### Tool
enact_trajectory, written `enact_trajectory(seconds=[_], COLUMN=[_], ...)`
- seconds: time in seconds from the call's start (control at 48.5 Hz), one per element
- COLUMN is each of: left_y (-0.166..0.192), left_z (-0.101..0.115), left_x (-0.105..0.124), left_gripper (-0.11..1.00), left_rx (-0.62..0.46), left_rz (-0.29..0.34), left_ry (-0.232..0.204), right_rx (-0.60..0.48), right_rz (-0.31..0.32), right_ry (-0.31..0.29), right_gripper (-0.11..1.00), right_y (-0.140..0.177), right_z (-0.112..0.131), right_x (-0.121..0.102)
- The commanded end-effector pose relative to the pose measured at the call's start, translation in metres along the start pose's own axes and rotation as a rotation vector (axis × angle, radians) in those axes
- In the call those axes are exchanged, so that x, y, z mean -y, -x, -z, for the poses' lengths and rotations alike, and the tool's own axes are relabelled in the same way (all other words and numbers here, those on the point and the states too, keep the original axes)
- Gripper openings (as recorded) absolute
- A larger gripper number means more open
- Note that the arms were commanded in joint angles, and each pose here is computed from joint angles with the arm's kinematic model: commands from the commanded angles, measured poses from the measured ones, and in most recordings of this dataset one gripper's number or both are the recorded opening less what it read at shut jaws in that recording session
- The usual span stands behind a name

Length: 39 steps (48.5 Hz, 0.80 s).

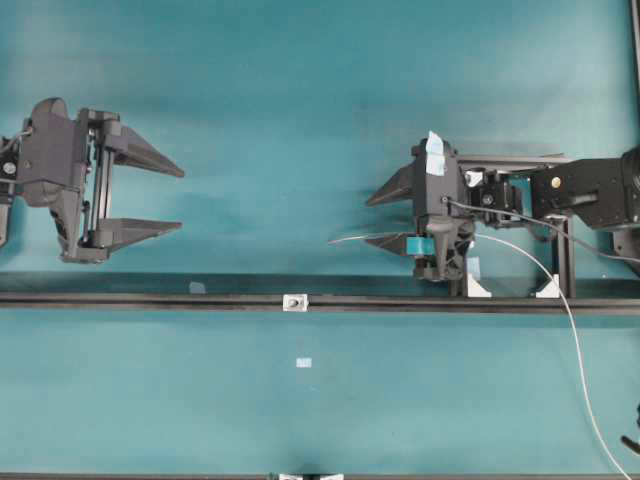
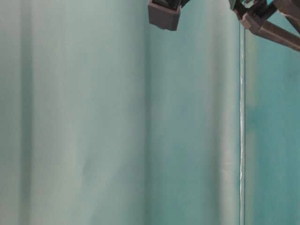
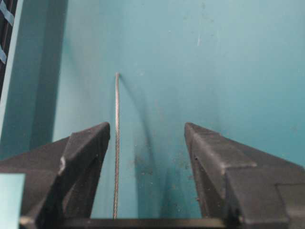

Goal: Insert the wire through the hole in the metal fitting marked with a red label. (retake)

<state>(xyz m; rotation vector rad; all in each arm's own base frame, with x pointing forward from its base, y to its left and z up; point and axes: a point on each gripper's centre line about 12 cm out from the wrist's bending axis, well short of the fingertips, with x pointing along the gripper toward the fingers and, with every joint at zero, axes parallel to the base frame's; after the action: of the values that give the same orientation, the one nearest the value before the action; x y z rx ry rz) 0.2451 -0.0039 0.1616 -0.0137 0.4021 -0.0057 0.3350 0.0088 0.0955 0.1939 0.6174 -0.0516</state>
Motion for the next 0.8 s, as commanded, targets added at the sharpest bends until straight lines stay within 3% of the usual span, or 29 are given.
enact_trajectory(seconds=[0.0,0.062,0.206,0.289,0.784], left_y=[-0.0003,-0.0003,-0.0003,-0.0003,0.0002], left_z=[-0.0043,-0.0043,-0.0043,-0.0043,-0.0025], left_x=[-0.0004,-0.0004,-0.0004,0.0,-0.0001], left_gripper=[0.53,0.53,0.53,0.53,0.53], left_rx=[0.02,0.02,0.02,0.02,0.015], left_rz=[-0.002,-0.002,-0.002,0.0,-0.001], left_ry=[0.002,0.004,0.004,0.002,0.003], right_rx=[0.034,0.031,0.037,0.048,0.065], right_rz=[-0.009,-0.007,-0.008,-0.01,-0.013], right_ry=[-0.002,-0.001,0.001,-0.001,0.001], right_gripper=[0.64,0.54,0.14,0.03,0.02], right_y=[0.0003,0.0005,0.0002,0.0,0.0003], right_z=[-0.0094,-0.0088,-0.0103,-0.012,-0.0135], right_x=[-0.003,-0.0023,-0.0027,-0.0029,-0.0032])
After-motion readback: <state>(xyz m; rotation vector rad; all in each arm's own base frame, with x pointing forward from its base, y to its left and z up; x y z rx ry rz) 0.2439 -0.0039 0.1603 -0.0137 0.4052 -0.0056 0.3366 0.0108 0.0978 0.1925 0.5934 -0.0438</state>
